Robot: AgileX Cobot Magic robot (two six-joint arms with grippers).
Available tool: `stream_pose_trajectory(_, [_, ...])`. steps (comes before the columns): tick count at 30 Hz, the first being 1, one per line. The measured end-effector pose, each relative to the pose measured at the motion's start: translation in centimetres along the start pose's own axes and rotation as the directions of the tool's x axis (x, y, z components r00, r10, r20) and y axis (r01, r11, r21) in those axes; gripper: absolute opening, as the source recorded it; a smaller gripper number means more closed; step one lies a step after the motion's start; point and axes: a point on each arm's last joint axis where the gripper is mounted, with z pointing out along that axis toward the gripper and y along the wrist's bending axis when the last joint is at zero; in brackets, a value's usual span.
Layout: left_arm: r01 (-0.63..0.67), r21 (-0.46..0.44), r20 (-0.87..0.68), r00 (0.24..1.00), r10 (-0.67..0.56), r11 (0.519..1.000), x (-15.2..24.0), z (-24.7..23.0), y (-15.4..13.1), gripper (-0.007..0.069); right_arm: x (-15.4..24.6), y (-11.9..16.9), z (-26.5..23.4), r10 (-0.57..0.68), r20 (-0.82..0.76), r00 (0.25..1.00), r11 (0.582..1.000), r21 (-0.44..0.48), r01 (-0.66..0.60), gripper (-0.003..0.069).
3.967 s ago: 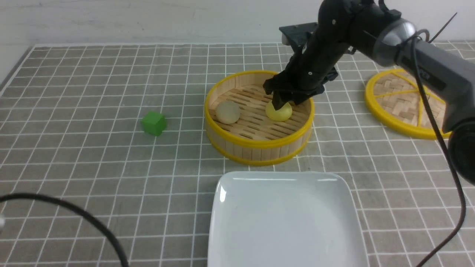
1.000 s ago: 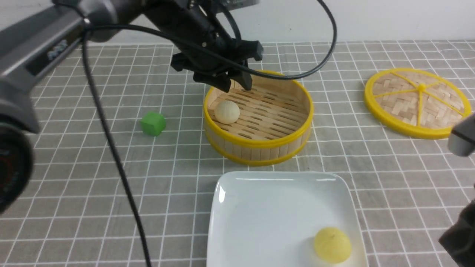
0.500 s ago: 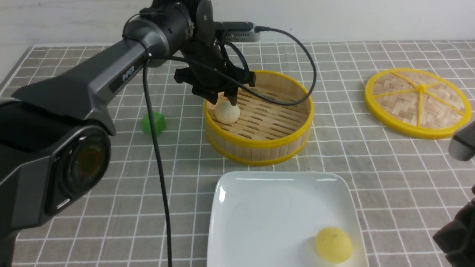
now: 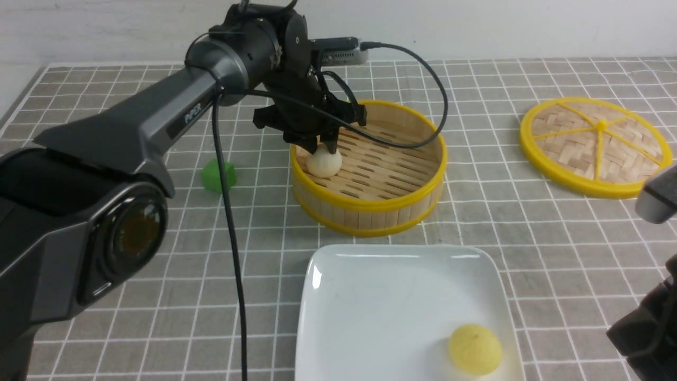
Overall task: Put the steamed buns into the plate on the grey tablecloth.
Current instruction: 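Reach into the bamboo steamer and grasp a bun with the left gripper, then carry the bun from the bamboo steamer to the plate with the left gripper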
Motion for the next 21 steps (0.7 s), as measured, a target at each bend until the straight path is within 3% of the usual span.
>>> stream_pose_trajectory(3, [0.007,-0.006,-0.029,1.0,-0.008,1.0,0.3,0.1,0.1,0.0094,0.0,0.0,0.0,0.0,0.0,1.0,1.0,0.0,0.0,0.0003])
stream_pose_trajectory(6, [0.012,0.0,-0.052,0.999,-0.012,1.0,0.1,-0.6,-0.1,0.0032,0.0,0.0,0.0,0.0,0.0,1.0,1.0,0.0,0.0,0.0005])
stream_pose_trajectory(10, [-0.007,0.007,-0.048,0.999,0.007,1.0,-0.9,-5.0,-0.6,0.0026,0.0,0.0,0.0,0.0,0.001,1.0,1.0,0.0,0.0,0.001])
stream_pose_trajectory(15, [-0.05,0.067,0.145,0.989,0.04,0.996,-2.4,-15.7,-1.6,0.0026,0.4,0.0,-0.2,-0.005,-0.021,1.0,1.0,0.005,0.005,0.0014])
stream_pose_trajectory(18, [-0.064,0.163,0.194,0.98,0.032,0.984,-1.2,-21.3,-2.3,0.0026,0.9,0.0,-1.2,-0.014,0.007,1.0,1.0,0.011,0.014,0.0017])
stream_pose_trajectory(21, [-0.103,0.21,0.123,0.989,0.078,0.972,1.5,-22.2,-3.1,0.0027,1.7,0.1,-2.5,-0.025,0.056,0.998,1.0,0.018,0.024,0.002])
